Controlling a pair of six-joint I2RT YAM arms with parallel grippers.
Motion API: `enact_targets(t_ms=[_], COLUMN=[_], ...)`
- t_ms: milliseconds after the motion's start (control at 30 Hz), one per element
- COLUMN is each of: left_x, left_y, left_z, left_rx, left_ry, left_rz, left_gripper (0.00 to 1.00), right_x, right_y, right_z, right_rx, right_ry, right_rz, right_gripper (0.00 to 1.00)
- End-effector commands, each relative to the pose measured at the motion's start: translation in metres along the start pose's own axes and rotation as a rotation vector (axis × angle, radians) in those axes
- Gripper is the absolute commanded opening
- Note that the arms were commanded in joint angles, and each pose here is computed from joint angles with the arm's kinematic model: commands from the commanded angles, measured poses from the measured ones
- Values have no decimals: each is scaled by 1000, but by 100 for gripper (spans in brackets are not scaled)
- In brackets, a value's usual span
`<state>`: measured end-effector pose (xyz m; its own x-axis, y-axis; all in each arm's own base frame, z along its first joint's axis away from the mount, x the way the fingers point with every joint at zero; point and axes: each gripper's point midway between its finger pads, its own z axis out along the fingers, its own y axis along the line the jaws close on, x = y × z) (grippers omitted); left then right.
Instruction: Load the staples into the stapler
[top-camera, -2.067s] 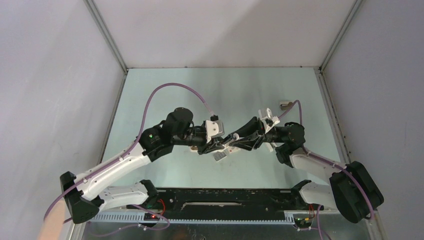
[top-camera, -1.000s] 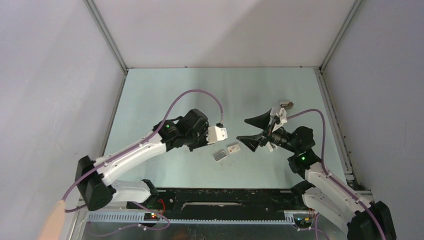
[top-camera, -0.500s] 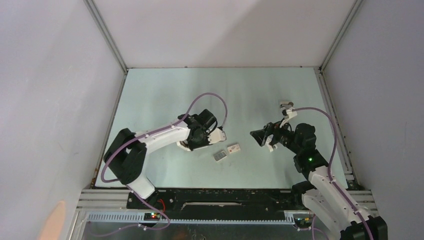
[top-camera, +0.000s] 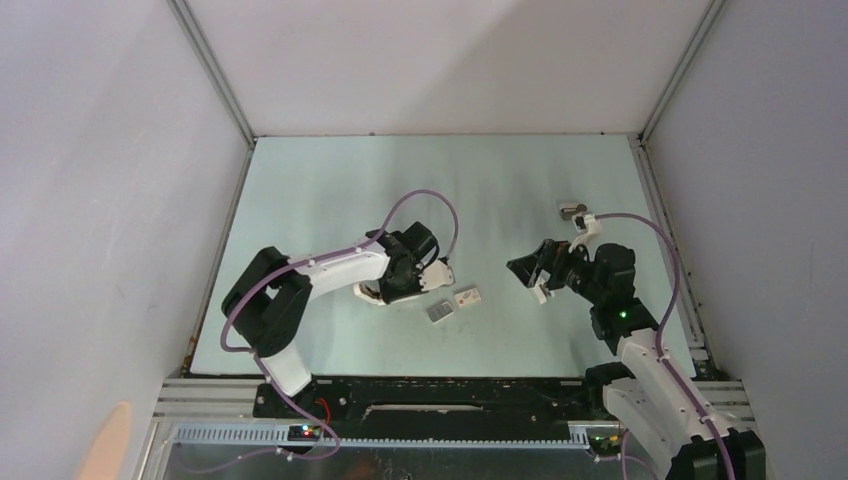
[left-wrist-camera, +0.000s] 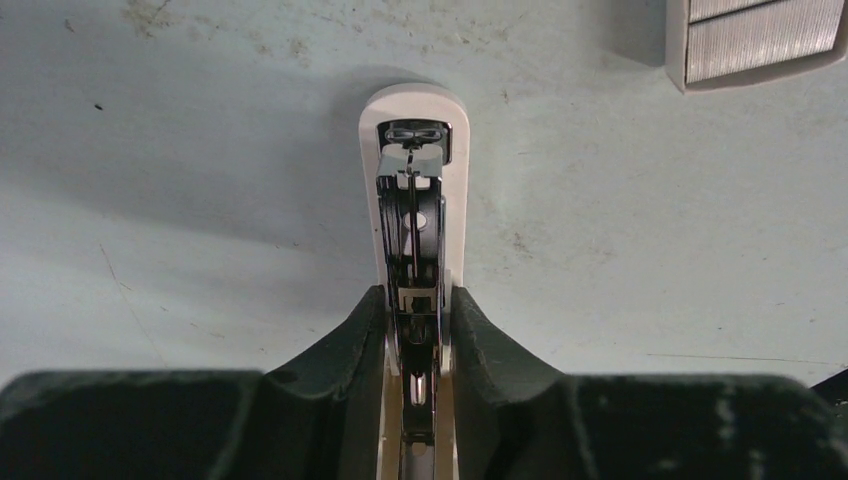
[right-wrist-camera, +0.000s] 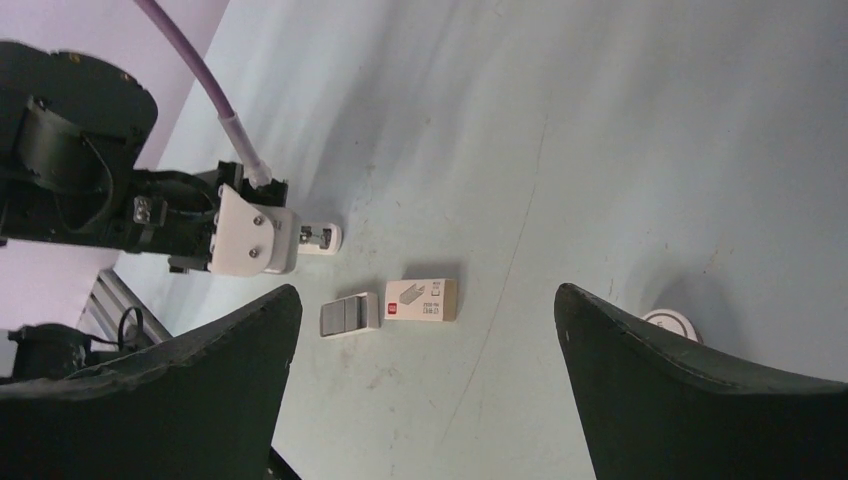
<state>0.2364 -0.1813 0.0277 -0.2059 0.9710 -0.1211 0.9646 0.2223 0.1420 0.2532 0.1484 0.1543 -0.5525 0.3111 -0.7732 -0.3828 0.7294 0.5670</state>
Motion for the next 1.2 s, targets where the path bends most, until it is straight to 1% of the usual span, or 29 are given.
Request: enact_targets(t_ms=[0,200,267,400,467,567,667,733,833,933,1033,1100,1167], left_x=[0,-4,-8,-15,-23,-37,-48,-48,-39,-21,-3,7,15], left_y=[4,6,5,9,16,26,36,44,56,64,64,61,58], left_z=[3,-4,-8,-23,-39,-71,-112,-141,-180,-210,-226,-233,-239], left_rx=[-14,-35,-38,-69,-117,-192,-271,-344,-459,-561,-610,-630,-644], left_ry=[7,-10,-27,-74,-129,-243,-381,-462,-556,-640,-708,-753,-797], left_rz=[8,-3,-8,-31,-55,-114,-184,-251,-371,-498,-617,-673,-715], left_gripper=[32,47,52,57,59,62,64,67,73,77,86,99,100], right_x=[-8,-2,1,8,9,9,9,10,14,22,27,27,27], right_y=[-3,-8,-13,-30,-38,-51,-63,-67,-74,-81,-92,-97,-100], right_z=[-2,-5,-6,-11,-14,-20,-24,-26,-24,-22,-21,-20,-17], right_rx=[22,5,31,140,202,292,371,401,439,481,541,563,569], right_ry=[-25,13,23,58,71,75,77,88,113,162,203,216,232], right_rz=[87,87,90,110,112,117,121,123,131,137,136,131,118], right_gripper=[99,100,100,99,99,98,96,94,90,86,82,80,79])
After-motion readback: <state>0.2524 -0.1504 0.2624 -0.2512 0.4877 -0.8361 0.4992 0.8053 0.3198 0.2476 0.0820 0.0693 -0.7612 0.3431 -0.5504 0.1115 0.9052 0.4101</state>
